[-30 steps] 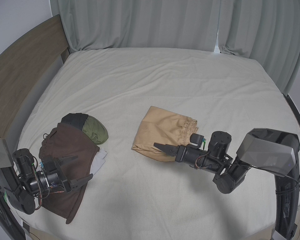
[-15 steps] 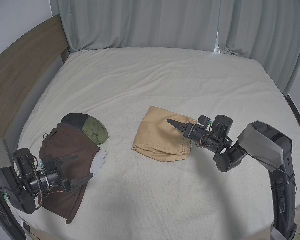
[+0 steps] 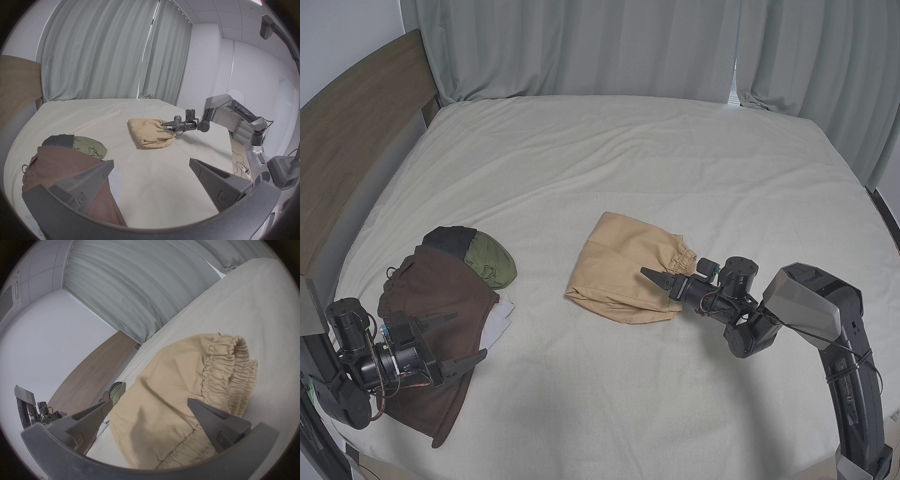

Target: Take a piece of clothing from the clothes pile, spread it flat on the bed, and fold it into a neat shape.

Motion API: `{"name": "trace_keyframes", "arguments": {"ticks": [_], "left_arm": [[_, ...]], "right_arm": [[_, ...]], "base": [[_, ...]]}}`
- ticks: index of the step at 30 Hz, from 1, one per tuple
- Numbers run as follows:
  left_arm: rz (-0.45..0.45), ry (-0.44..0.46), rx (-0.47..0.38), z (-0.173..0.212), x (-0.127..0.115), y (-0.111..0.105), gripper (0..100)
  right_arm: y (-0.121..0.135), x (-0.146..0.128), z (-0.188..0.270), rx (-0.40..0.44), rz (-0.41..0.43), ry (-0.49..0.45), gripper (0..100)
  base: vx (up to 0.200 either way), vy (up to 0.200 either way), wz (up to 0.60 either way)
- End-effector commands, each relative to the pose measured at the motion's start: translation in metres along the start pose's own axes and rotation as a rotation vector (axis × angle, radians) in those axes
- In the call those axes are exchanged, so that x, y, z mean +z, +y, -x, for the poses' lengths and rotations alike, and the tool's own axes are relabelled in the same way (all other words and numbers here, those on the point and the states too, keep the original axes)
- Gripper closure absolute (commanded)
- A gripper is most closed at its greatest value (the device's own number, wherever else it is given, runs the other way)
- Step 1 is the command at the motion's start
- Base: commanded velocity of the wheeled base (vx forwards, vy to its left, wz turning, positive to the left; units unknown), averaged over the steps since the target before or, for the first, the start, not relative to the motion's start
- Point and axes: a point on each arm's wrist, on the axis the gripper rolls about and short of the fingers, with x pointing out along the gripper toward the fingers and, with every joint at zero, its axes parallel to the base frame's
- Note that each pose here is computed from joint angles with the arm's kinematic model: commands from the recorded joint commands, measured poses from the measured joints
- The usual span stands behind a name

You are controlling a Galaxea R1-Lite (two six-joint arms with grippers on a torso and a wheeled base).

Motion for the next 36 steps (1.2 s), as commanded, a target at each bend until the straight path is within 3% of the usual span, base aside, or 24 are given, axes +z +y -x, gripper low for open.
{"name": "trace_keyframes", "arguments": {"ticks": [1, 9, 14, 19, 24, 27, 31, 36], "left_arm": [[0.0, 0.0, 0.001, 0.0, 0.0, 0.0, 0], [-0.001, -0.001, 0.0, 0.0, 0.0, 0.0, 0], [-0.004, -0.004, -0.001, -0.002, 0.001, 0.001, 0], [-0.056, -0.048, -0.063, -0.008, 0.016, -0.012, 0], [-0.058, -0.066, -0.099, -0.009, 0.023, -0.022, 0], [-0.055, -0.064, -0.112, -0.01, 0.023, -0.023, 0], [-0.055, -0.069, -0.153, -0.004, 0.024, -0.029, 0], [-0.099, -0.123, -0.251, 0.02, 0.036, -0.05, 0]], "right_arm": [[-0.01, -0.013, 0.001, -0.023, -0.019, 0.026, 0], [0.007, 0.009, 0.004, -0.014, 0.005, -0.022, 0], [0.043, 0.039, 0.019, 0.016, 0.029, -0.051, 0], [0.103, 0.081, 0.061, 0.054, 0.109, -0.098, 0], [0.131, 0.084, 0.097, 0.043, 0.166, -0.078, 0], [0.143, 0.07, 0.129, 0.011, 0.288, -0.025, 0], [0.149, 0.054, 0.154, -0.058, 0.369, 0.016, 0], [0.154, 0.044, 0.192, -0.15, 0.596, 0.029, 0]], "base": [[0.0, 0.0, 0.0], [0.0, 0.0, 0.0], [0.0, 0.0, 0.0], [0.0, 0.0, 0.0], [0.0, 0.0, 0.0], [0.0, 0.0, 0.0], [0.0, 0.0, 0.0], [0.0, 0.0, 0.0]]}}
